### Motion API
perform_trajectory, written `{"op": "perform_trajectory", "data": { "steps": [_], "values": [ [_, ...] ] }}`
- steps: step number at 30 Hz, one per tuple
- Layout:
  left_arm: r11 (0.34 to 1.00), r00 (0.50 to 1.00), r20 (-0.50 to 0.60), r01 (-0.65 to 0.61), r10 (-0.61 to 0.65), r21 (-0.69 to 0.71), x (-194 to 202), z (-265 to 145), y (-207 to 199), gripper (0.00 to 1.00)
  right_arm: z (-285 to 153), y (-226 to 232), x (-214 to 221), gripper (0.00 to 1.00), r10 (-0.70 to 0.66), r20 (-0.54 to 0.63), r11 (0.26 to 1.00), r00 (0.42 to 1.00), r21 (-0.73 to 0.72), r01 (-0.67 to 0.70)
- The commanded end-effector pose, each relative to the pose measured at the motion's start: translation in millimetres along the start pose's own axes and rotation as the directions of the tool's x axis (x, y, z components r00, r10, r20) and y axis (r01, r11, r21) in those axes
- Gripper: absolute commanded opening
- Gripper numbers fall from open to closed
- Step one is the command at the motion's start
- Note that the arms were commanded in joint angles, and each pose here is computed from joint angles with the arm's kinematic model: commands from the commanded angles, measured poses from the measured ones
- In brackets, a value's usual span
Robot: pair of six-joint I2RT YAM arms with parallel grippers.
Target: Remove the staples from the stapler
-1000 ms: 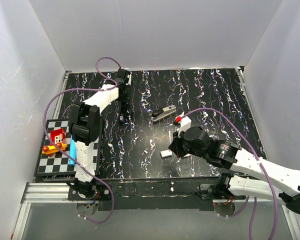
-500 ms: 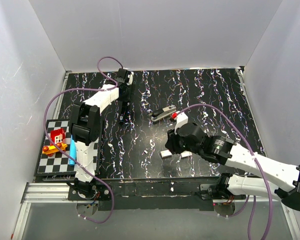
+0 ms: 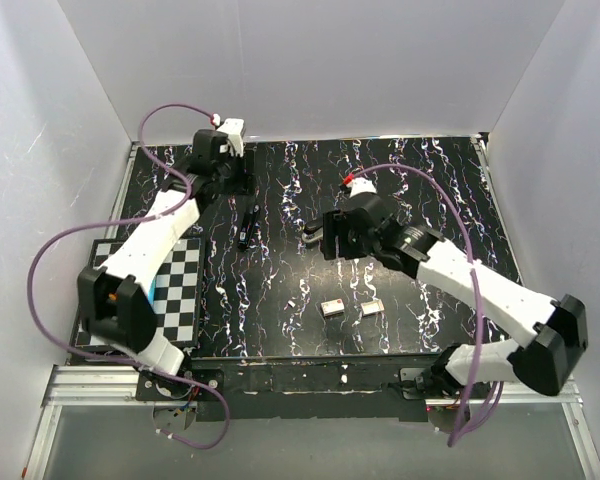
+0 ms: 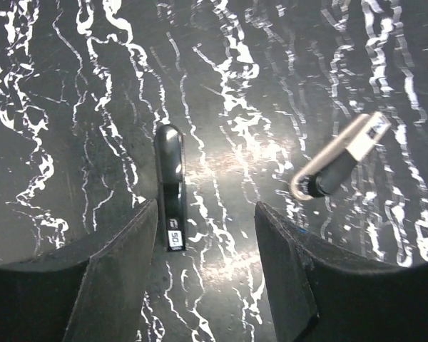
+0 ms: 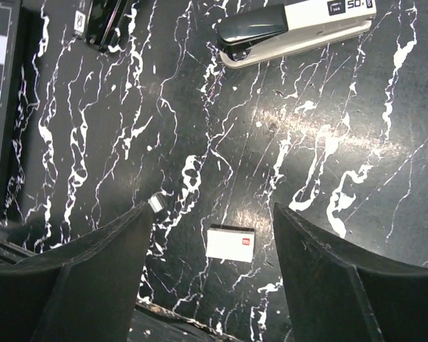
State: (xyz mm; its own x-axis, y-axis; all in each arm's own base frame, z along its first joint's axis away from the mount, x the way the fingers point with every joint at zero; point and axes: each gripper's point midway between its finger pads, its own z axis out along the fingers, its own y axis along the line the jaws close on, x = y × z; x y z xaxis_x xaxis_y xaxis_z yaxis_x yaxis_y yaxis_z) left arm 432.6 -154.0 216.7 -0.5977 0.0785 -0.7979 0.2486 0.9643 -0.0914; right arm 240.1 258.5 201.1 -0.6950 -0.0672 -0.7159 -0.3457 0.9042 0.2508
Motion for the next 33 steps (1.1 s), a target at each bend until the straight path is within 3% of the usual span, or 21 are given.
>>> {"op": "perform_trajectory", "data": {
  "steps": [1, 4, 8, 18, 19, 26, 33],
  "values": [
    [0.99, 0.999, 0.028, 0.031, -0.035, 0.136, 11, -32, -24, 0.56, 14, 7, -23, 0.78, 0.129, -0.005, 0.991, 0.992, 0.022, -0.129],
    [0.983, 0.999, 0.022, 0.024, -0.029, 0.183, 26, -50, -30, 0.56, 34, 8, -29, 0.79, 0.201, -0.022, 0.977, 0.979, 0.071, -0.199],
    [0.934, 0.999, -0.032, 0.05, -0.041, 0.353, 51, -79, -59, 0.55, 60, 3, -35, 0.8, 0.304, -0.004, 0.941, 0.953, 0.16, -0.299],
    [0.906, 0.993, 0.112, -0.019, -0.031, 0.422, 72, -112, -65, 0.58, 123, -20, -41, 0.84, 0.469, 0.053, 0.815, 0.882, 0.359, -0.455],
    [0.906, 0.992, 0.124, -0.032, -0.023, 0.422, 69, -116, -64, 0.98, 128, -21, -41, 0.84, 0.482, 0.054, 0.805, 0.875, 0.366, -0.466],
    [0.907, 0.983, 0.177, -0.023, -0.057, 0.421, 66, -128, -64, 0.98, 159, -37, -39, 0.84, 0.59, 0.061, 0.717, 0.805, 0.418, -0.557],
    [0.924, 0.973, 0.209, 0.007, -0.094, 0.382, 59, -131, -57, 0.98, 180, -44, -39, 0.84, 0.626, 0.056, 0.684, 0.777, 0.44, -0.583]
  ]
}}
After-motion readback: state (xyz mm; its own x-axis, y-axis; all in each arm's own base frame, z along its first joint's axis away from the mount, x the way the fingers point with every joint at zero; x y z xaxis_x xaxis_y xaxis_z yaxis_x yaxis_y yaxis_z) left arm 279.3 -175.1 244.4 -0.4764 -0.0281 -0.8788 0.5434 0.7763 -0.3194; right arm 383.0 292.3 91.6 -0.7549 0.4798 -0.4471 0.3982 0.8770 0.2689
